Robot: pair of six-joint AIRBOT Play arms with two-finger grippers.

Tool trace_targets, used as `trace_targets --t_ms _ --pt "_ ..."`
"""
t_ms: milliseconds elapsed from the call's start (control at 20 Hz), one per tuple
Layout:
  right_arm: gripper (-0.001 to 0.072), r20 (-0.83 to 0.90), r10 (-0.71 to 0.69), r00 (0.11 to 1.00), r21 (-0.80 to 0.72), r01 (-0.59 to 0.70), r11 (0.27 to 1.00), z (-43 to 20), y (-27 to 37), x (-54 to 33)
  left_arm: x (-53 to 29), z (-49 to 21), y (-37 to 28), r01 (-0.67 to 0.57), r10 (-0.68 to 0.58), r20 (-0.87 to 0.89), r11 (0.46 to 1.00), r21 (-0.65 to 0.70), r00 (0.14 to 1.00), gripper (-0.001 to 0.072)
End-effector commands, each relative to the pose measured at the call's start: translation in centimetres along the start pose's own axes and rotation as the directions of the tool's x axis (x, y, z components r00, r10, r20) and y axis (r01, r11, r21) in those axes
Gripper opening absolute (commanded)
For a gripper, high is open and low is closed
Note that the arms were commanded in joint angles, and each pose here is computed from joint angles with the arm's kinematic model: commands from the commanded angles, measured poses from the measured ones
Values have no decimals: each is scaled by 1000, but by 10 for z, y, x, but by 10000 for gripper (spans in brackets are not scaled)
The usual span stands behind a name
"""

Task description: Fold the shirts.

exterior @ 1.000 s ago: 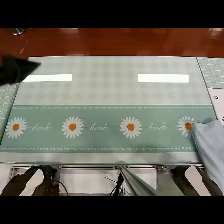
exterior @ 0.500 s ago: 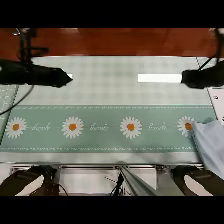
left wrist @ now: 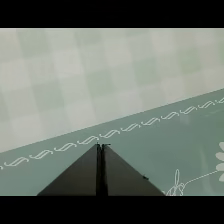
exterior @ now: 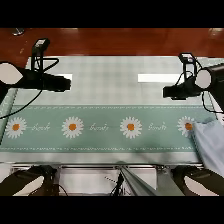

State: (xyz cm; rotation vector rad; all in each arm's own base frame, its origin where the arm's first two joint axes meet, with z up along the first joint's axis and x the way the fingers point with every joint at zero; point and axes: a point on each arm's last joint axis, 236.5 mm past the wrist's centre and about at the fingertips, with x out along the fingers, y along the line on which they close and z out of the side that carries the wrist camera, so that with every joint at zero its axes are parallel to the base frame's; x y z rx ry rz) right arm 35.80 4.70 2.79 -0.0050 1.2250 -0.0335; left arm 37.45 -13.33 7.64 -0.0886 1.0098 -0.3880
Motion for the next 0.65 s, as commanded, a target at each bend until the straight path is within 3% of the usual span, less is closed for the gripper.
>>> trace_targets --t_ms 0,600 --pt "36 -13 -4 1000 -1 4 1000 -3 0 3 2 0 3 -6 6 1 1000 -9 1000 18" --pt "36 -13 -4 1000 -1 4 1000 -3 1 3 5 -1 4 -7 7 -8 1000 -11 1000 18"
